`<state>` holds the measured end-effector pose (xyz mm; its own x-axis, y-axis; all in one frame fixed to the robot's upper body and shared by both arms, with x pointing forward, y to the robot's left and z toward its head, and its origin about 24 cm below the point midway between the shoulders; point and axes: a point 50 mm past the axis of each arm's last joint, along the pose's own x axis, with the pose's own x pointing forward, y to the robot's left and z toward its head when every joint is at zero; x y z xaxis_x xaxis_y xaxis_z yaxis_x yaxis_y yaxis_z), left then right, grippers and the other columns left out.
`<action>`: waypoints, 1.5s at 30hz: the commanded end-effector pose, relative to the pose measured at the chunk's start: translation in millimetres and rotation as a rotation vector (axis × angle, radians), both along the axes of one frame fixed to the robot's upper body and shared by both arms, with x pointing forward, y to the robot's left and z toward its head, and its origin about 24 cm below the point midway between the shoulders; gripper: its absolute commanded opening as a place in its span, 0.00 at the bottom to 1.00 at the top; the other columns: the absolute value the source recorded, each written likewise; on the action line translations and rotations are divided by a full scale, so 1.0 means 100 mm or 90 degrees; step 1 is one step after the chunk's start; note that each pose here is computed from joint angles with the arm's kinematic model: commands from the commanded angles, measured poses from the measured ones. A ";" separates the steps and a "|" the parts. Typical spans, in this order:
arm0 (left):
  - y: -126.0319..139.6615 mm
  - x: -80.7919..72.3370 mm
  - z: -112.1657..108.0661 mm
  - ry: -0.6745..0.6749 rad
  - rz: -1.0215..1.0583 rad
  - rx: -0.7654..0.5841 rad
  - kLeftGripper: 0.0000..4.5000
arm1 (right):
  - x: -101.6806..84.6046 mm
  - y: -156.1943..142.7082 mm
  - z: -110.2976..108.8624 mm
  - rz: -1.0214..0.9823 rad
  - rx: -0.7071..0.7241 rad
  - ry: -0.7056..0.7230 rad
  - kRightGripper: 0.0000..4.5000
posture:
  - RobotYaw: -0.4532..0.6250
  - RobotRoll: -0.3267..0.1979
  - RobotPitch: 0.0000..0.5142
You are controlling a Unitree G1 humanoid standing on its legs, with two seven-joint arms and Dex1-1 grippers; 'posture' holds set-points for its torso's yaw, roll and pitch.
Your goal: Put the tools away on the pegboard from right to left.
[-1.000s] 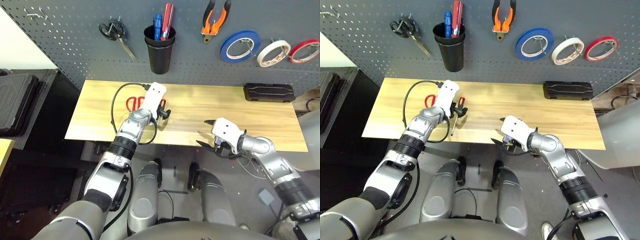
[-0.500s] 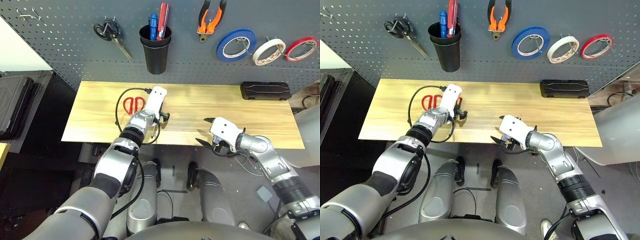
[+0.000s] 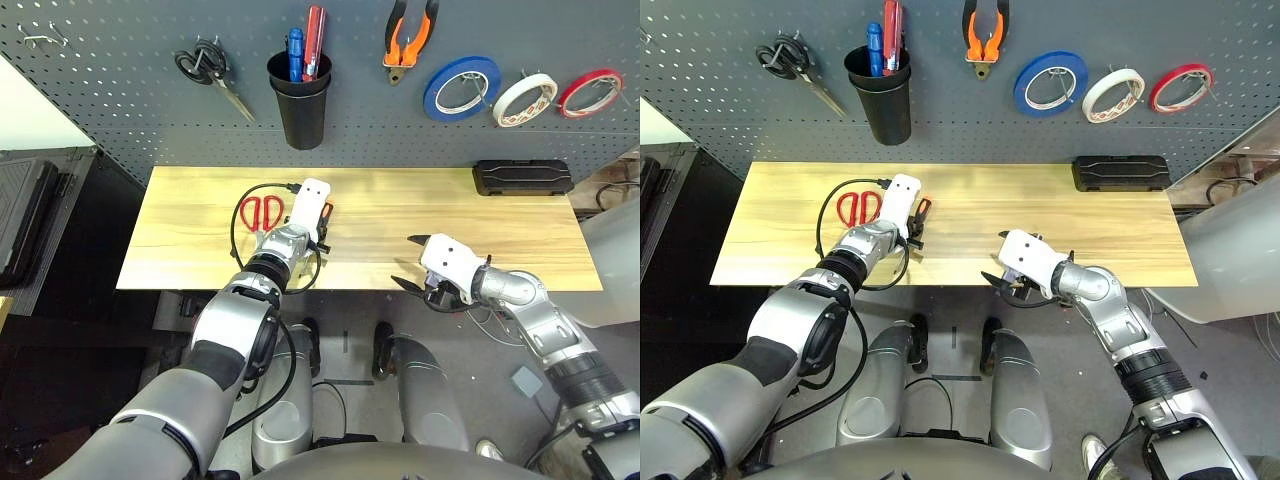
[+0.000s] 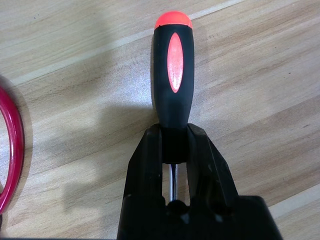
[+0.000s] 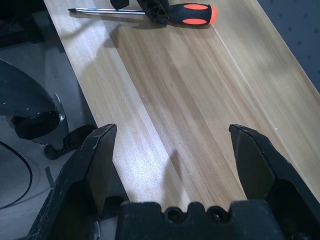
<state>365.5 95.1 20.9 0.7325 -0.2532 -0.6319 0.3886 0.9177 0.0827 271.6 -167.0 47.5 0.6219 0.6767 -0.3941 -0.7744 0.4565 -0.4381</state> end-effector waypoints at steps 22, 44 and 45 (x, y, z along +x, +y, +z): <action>0.26 -0.41 0.31 -0.116 0.180 -0.105 0.11 | 0.13 0.07 -0.01 0.045 0.022 0.001 1.00 | 0.61 0.62 0.49; 0.71 -0.93 1.13 -0.482 0.290 -0.230 0.11 | 0.37 -0.05 0.08 0.031 0.083 -0.020 1.00 | 0.74 0.62 0.43; 0.71 -0.93 1.20 -0.502 0.287 -0.236 0.11 | 0.37 -0.09 0.12 0.025 0.105 -0.023 1.00 | 0.74 0.62 0.43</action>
<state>275.2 166.7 128.5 0.9947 0.0704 0.0755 -0.0596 0.9887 -0.1375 310.2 -166.9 58.6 0.5933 0.7553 -0.2786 -0.7843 0.4643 -0.4115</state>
